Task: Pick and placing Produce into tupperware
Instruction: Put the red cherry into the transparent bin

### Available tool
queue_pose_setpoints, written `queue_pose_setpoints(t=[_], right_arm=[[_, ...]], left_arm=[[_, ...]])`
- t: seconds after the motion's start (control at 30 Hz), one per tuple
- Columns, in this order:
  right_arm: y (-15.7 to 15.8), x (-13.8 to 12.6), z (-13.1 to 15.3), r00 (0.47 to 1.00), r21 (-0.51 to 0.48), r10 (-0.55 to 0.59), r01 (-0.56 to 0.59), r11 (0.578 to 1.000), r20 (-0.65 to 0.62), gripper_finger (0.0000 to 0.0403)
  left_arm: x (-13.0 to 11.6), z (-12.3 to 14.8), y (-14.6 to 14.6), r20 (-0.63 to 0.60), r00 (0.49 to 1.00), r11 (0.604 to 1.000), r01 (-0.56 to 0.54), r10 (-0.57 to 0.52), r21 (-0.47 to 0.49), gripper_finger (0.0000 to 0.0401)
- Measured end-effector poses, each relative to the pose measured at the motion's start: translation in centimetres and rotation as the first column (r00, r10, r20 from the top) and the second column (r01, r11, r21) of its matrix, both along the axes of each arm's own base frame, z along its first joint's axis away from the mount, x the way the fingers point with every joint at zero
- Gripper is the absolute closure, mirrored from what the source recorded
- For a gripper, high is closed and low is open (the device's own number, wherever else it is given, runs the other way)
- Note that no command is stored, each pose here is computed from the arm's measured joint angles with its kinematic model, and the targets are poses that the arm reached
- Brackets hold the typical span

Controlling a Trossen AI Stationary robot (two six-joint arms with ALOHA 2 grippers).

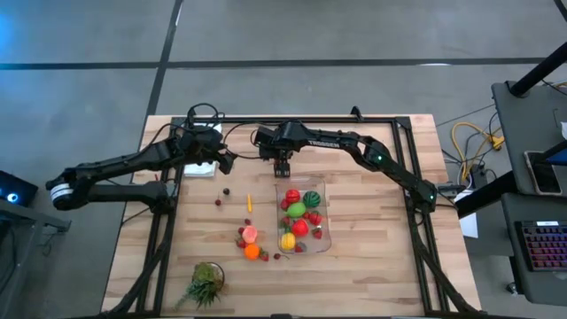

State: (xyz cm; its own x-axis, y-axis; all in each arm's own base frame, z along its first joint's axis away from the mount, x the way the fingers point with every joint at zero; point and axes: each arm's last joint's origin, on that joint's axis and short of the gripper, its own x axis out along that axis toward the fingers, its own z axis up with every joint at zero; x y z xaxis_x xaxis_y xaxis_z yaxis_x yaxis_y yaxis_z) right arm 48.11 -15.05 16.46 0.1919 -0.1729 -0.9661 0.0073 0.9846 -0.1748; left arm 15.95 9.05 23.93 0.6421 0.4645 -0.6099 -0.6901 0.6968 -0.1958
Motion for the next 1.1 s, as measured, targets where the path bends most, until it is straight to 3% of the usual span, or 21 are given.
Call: queue_pose_setpoints(t=[0.27,0.63,0.87,0.93,1.1], right_arm=[[0.5,0.1,0.2,0.998,0.024,-0.056,0.055,0.998,0.016,0.0213],[0.7,-0.5,0.7,0.986,0.058,-0.169,0.169,0.984,-0.011,0.0214],[0.2,-0.4,1.5,0.975,0.353,-0.215,0.184,0.917,0.049,0.0237],[0.1,-0.2,1.7,0.974,0.345,-0.216,0.182,0.921,0.064,0.0245],[-0.4,-0.1,2.0,0.976,0.147,-0.202,0.189,0.971,0.078,0.0254]], left_arm=[[-0.1,-0.3,0.0,-0.005,1.000,1.000,-0.004,0.004,-0.008,0.0123],[-0.1,-0.4,0.0,-0.006,1.000,1.000,-0.004,0.004,-0.012,0.0123],[0.0,-0.3,0.0,0.004,1.000,1.000,-0.006,0.006,-0.007,0.0123],[0.0,-0.3,0.0,0.005,1.000,1.000,-0.006,0.006,-0.007,0.0123],[0.0,-0.2,0.1,0.012,1.000,1.000,-0.008,0.008,-0.006,0.0123]])
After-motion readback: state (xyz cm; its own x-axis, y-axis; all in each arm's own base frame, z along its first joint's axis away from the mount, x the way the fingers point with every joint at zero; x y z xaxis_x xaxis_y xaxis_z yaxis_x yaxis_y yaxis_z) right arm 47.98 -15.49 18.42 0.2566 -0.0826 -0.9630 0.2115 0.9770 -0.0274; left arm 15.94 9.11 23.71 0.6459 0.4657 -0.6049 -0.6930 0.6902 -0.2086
